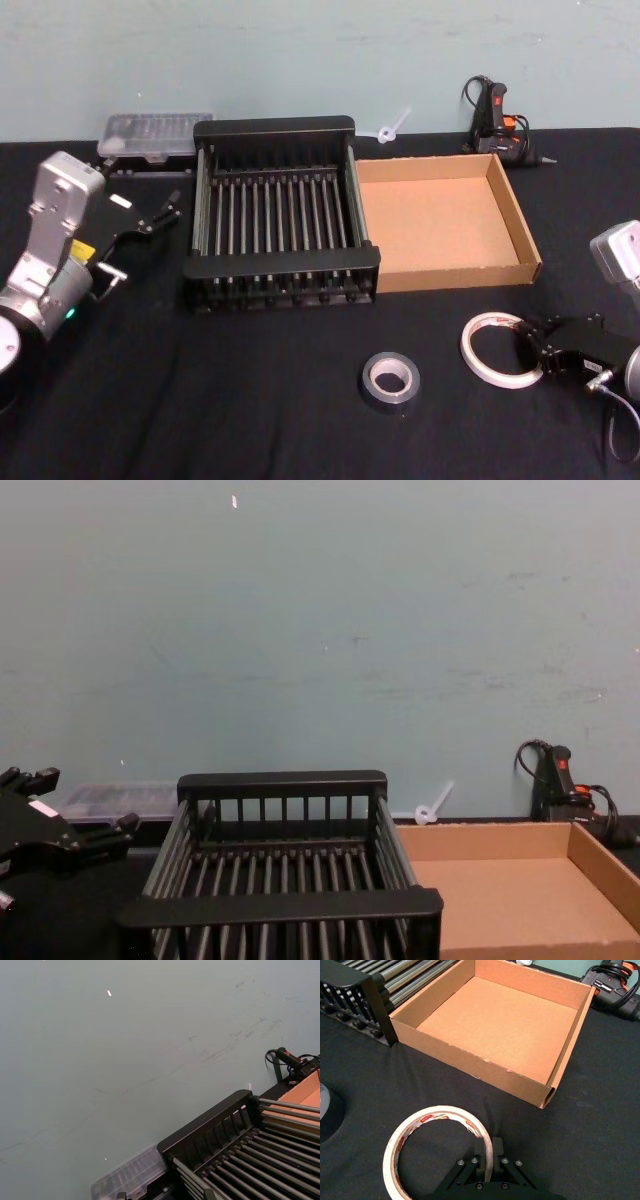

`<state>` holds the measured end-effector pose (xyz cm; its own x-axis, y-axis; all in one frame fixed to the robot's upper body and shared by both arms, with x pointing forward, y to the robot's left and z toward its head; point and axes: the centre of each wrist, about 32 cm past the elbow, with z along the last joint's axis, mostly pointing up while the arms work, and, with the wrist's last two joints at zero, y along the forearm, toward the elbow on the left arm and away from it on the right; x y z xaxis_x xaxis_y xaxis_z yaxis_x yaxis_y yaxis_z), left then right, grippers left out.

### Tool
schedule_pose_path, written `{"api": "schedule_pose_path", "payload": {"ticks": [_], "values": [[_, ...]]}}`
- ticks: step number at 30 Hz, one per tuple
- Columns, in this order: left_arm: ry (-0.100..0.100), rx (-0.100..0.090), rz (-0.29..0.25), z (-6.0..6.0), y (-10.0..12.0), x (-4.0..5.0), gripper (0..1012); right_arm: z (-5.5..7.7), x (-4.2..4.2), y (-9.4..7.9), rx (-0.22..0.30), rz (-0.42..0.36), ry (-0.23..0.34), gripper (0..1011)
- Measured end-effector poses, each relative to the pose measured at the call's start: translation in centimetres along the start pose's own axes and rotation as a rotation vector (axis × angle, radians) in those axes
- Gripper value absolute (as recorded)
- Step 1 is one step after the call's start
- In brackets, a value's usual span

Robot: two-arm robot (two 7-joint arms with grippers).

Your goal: Pick up the white tape and place it into the black box , Pick up the silver tape and place it into the brown box.

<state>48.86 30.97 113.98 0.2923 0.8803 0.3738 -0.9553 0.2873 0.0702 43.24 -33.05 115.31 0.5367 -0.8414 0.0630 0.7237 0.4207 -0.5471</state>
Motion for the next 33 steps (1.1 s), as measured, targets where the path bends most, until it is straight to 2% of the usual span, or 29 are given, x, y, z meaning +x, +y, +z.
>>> {"api": "schedule_pose_path", "payload": {"ticks": [4,20,33], "values": [[0.0,0.0,0.0,0.0,0.0,0.0,1001,0.0,0.03,0.0,0.002,0.0,0.0,96],[0.0,0.0,0.0,0.0,0.0,0.0,1002,1.0,-0.08,-0.9,0.115,-0.027,-0.016,96],[0.0,0.0,0.0,0.0,0.0,0.0,1001,1.8,0.13,-1.1,0.163,-0.051,-0.029,96]]}}
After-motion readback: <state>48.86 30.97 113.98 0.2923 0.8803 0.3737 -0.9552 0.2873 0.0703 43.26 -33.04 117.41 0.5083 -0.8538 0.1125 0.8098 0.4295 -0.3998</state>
